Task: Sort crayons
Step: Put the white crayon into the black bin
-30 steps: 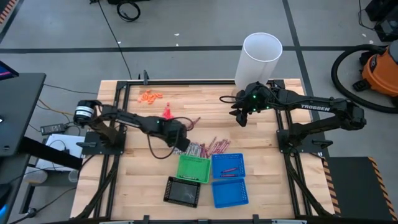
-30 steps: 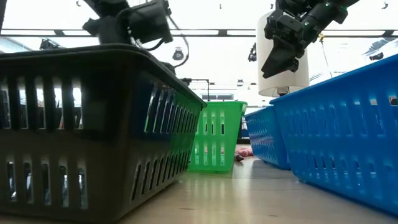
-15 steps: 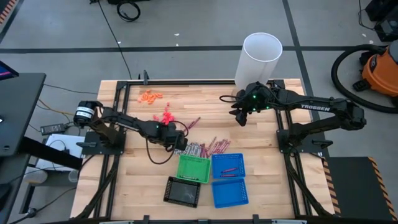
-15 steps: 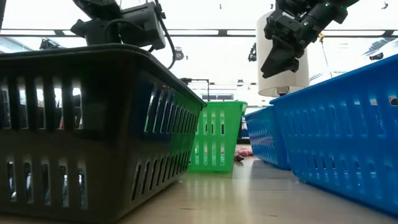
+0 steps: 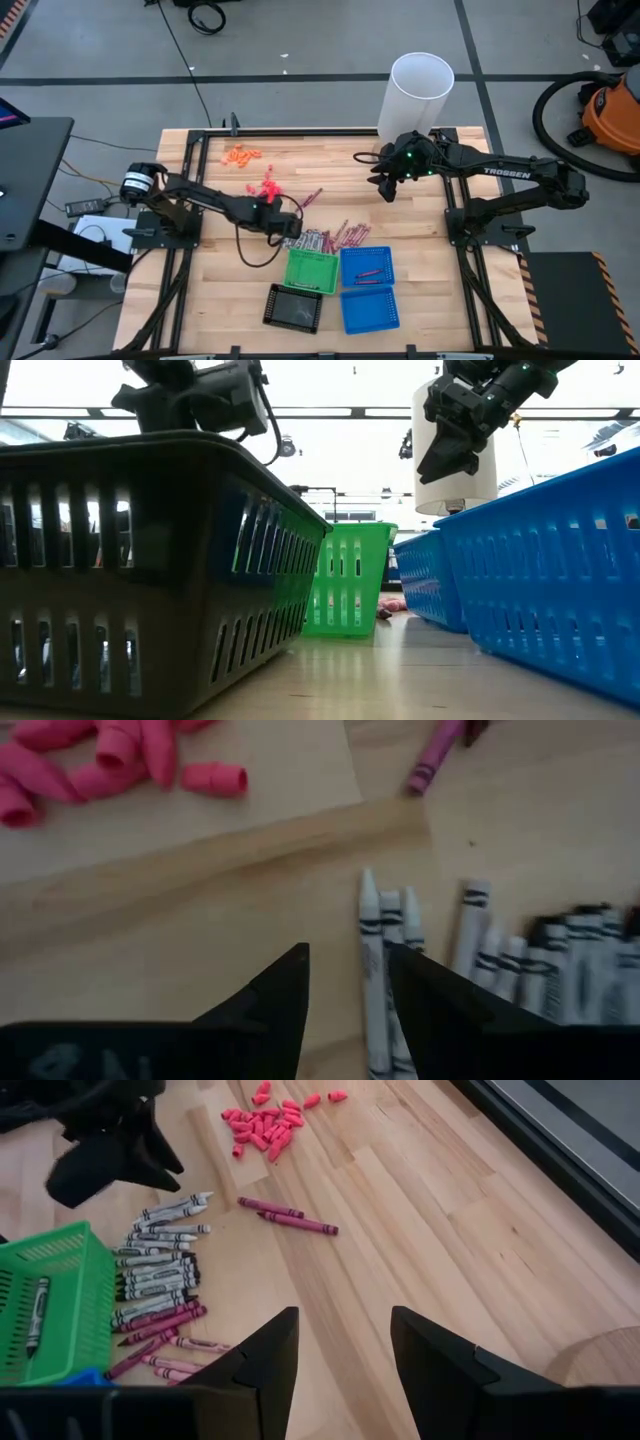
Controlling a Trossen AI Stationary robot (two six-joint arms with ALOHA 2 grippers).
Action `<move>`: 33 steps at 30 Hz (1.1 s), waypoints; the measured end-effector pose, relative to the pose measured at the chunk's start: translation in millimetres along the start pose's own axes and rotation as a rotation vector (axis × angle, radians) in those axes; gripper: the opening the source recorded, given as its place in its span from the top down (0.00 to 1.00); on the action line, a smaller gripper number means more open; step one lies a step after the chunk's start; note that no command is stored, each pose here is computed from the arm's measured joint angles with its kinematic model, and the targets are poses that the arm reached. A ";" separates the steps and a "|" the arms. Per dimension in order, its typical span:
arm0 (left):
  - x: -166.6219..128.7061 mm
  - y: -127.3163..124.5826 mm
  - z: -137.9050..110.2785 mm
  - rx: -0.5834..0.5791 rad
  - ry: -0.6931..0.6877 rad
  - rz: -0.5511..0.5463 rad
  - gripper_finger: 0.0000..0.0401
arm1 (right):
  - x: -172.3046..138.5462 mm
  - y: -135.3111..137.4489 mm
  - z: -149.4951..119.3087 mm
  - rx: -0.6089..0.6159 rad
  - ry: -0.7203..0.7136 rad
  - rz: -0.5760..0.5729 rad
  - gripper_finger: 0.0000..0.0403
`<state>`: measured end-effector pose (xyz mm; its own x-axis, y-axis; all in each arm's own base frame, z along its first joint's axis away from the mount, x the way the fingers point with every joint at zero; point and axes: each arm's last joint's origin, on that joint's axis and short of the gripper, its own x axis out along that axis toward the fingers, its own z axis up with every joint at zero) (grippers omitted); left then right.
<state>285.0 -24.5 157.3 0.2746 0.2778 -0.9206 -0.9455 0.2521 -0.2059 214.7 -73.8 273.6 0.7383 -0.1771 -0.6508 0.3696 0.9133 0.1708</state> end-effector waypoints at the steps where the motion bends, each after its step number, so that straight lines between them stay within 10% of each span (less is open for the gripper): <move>1: 0.8 0.5 0.0 0.006 -0.008 0.007 0.62 | 0.0 0.1 0.5 -0.001 -0.006 0.001 0.58; 33: 10.2 3.8 -25.2 0.197 0.084 0.085 0.63 | 0.9 1.2 7.5 -0.025 -0.073 0.015 0.58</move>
<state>279.8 -44.1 138.8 0.1724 0.2295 -0.9579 -0.9098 0.4099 -0.0655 220.1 -75.6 278.8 0.7832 -0.1888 -0.5924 0.3446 0.9249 0.1607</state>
